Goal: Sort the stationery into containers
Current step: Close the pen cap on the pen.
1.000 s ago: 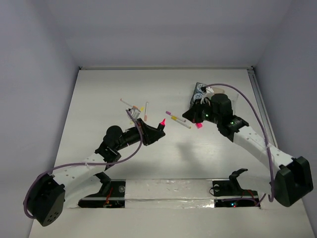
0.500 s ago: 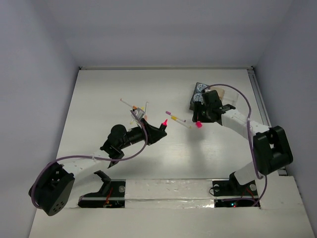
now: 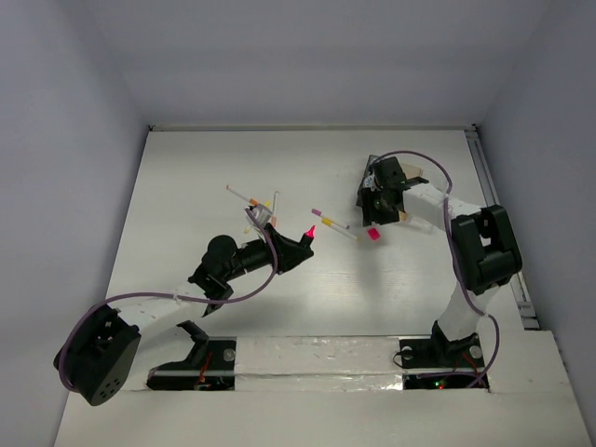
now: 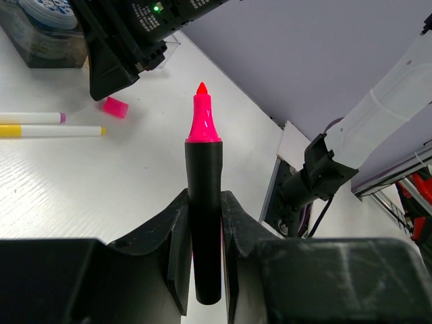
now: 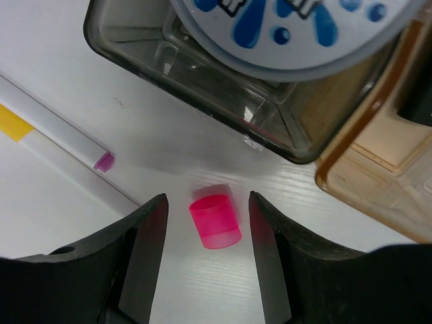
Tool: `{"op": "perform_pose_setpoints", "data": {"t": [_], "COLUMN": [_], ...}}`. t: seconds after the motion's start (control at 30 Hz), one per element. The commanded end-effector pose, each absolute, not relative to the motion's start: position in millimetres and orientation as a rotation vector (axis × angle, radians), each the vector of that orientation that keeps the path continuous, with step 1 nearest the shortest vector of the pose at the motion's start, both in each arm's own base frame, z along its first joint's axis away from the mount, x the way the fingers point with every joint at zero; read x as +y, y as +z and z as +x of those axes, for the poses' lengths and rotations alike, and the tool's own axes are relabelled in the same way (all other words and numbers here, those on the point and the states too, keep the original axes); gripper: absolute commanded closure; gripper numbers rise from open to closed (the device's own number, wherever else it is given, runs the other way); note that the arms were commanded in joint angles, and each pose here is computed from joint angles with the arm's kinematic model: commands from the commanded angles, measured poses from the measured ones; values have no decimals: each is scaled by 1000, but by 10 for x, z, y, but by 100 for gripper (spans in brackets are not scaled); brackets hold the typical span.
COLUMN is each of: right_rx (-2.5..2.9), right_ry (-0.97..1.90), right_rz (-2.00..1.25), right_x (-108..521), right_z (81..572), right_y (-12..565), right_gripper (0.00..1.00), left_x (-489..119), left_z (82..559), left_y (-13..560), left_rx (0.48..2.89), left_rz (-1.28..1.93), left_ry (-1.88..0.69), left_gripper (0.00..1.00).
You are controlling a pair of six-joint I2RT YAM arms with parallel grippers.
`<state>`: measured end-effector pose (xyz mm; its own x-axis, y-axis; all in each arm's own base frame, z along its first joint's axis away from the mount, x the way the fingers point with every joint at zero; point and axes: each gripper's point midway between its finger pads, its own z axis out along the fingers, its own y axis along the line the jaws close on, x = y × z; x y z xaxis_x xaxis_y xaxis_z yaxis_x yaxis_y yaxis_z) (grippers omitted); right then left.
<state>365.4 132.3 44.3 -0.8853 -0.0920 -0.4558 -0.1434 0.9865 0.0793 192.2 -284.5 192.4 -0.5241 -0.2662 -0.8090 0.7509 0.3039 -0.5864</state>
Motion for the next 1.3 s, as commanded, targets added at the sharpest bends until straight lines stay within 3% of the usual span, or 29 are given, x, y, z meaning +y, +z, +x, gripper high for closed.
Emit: {"op": "perform_pose_setpoints", "data": {"t": [0.0, 0.37, 0.57, 0.8, 0.97, 1.27], "right_rx": [2694, 2774, 2803, 2817, 2789, 2436], "right_ry": [198, 196, 177, 187, 202, 428], "right_rz": [-261, -301, -299, -295, -268, -57], "right_x": [1379, 1368, 1339, 1333, 1349, 1588], "right_z": [3658, 3553, 3515, 3441, 3456, 3683], "right_y": [474, 271, 203, 204, 261, 1130], "right_gripper": [43, 43, 60, 62, 88, 95], "left_x": [-2857, -2860, -2850, -2853, -2852, -2889], "left_z": [1886, 1896, 1901, 1903, 1906, 1981], "left_y": [2077, 2063, 2060, 2063, 2059, 1951], "left_rx": [1563, 1568, 1570, 1571, 1573, 1617], "left_rz": [492, 494, 493, 492, 490, 440], "left_ry": [-1403, -1396, -1386, -1387, -1386, -1399], "left_gripper": [100, 100, 100, 100, 100, 100]}}
